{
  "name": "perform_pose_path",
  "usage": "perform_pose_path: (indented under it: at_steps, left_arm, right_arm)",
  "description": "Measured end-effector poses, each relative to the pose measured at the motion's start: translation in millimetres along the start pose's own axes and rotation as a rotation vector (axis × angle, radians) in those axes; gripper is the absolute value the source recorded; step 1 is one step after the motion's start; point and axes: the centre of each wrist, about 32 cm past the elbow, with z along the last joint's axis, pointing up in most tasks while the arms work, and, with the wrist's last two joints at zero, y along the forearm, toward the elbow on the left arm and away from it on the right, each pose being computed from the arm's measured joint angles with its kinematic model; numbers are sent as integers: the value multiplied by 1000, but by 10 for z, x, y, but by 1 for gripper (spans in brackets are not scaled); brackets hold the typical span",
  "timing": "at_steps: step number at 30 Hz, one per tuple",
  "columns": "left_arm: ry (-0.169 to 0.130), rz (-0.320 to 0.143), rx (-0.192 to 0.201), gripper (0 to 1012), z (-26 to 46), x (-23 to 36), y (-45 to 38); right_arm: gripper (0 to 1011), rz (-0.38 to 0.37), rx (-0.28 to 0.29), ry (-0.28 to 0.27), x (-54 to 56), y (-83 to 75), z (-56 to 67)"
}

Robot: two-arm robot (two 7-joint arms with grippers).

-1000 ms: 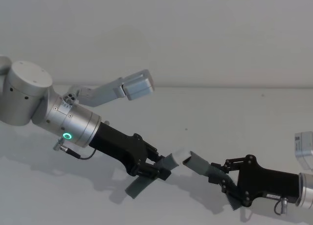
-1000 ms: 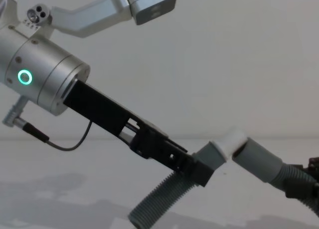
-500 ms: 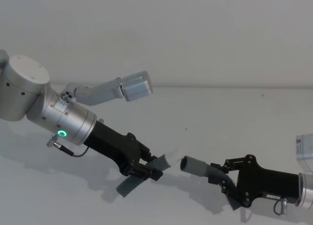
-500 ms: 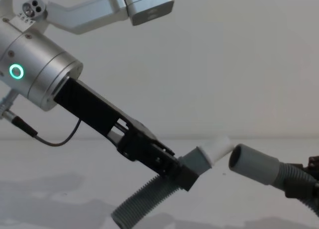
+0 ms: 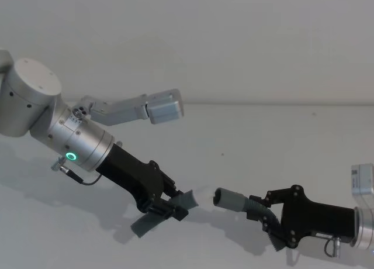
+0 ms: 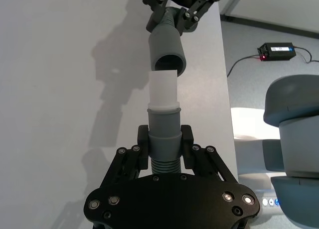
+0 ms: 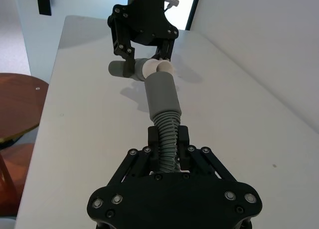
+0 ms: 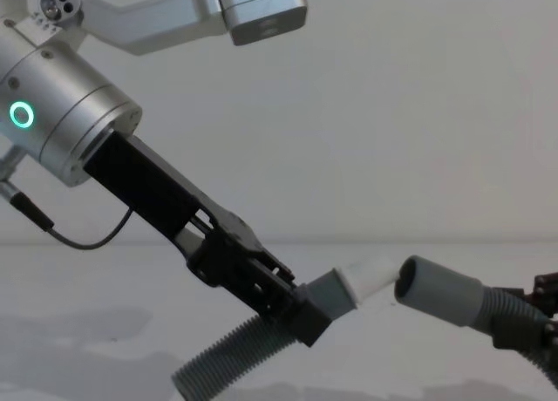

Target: Use both hands to pick up one end of the pipe from the table, align the ends, and insert them.

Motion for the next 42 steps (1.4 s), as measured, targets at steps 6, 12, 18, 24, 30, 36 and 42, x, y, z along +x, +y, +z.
perform_pose_path:
  at_steps: [6, 12, 18, 24, 30, 36, 42]
  left_arm:
    - [-8, -12, 25, 356, 29, 14, 9]
    - [-15, -22, 51, 356, 65, 32, 29]
    - [-17, -30, 80, 356, 100, 54, 47]
    - [-18, -36, 96, 356, 126, 70, 53]
    - [-18, -43, 108, 356, 151, 88, 51]
    - [-16, -51, 117, 356, 172, 107, 47]
    - [-11, -53, 127, 356, 186, 118, 48]
  right_arm:
    - [190, -2, 0, -21, 2, 18, -12]
    - [190, 0, -1, -50, 0, 46, -32]
    - [190, 1, -1, -74, -2, 61, -47]
    - [190, 3, 3, -101, -1, 77, -59]
    - [190, 3, 11, -124, -1, 91, -69]
    - [190, -13, 24, -151, -13, 114, -79]
    - [190, -67, 50, -195, -46, 157, -112]
